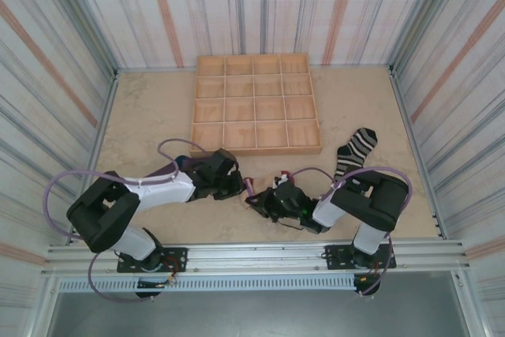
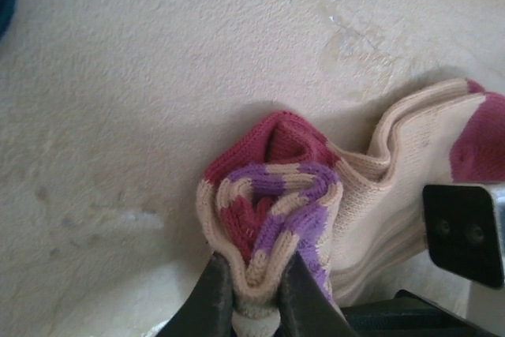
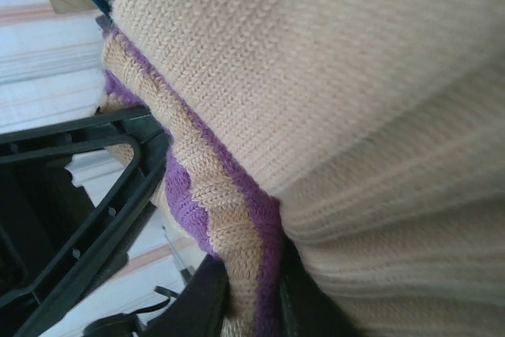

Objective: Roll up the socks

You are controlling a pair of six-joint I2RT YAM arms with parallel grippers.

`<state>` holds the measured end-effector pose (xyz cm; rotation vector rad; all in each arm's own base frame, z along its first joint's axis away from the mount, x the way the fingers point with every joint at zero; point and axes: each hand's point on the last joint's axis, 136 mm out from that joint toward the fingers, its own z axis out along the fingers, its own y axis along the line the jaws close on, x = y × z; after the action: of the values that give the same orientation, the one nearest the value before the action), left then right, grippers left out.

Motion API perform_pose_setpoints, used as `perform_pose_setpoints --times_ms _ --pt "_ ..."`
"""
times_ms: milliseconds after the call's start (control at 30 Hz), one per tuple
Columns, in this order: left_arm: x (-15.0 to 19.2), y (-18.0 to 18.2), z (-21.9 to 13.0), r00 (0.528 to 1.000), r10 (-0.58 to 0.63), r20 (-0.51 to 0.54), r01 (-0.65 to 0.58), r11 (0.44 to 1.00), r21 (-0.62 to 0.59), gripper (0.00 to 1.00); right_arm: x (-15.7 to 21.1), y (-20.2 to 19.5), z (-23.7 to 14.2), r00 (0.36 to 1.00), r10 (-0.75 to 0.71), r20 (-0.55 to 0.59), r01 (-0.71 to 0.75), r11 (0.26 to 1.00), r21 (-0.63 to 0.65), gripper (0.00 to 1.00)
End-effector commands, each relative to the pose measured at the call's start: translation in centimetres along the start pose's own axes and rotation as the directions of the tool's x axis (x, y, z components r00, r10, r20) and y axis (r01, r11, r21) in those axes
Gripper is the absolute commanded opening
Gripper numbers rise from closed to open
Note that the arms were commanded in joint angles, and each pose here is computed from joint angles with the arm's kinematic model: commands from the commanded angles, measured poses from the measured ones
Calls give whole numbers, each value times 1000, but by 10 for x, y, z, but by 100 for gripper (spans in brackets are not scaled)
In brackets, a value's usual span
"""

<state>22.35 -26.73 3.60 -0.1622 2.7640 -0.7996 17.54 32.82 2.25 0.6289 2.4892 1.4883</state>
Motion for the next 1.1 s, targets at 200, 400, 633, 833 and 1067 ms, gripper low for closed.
perform_pose_setpoints --times_ms 200,400,633,833,1067 --pt "-22 37 -24 998 53 -27 -57 980 -191 0 -14 -63 -29 955 -288 -66 284 835 472 42" --pt "-27 64 -45 1000 -11 -8 9 972 -233 0 -19 -5 -26 821 -552 -144 556 718 418 52" --pt "4 84 -62 990 -132 -45 113 950 -291 0 4 54 -15 467 -866 -177 844 377 381 64" --pt "20 91 -62 982 -182 -43 163 945 -284 0 42 76 1 169 -977 -127 918 109 380 64" --pt "25 90 -56 972 -232 -44 215 945 -245 0 76 68 20 -65 -994 -91 883 -100 459 62"
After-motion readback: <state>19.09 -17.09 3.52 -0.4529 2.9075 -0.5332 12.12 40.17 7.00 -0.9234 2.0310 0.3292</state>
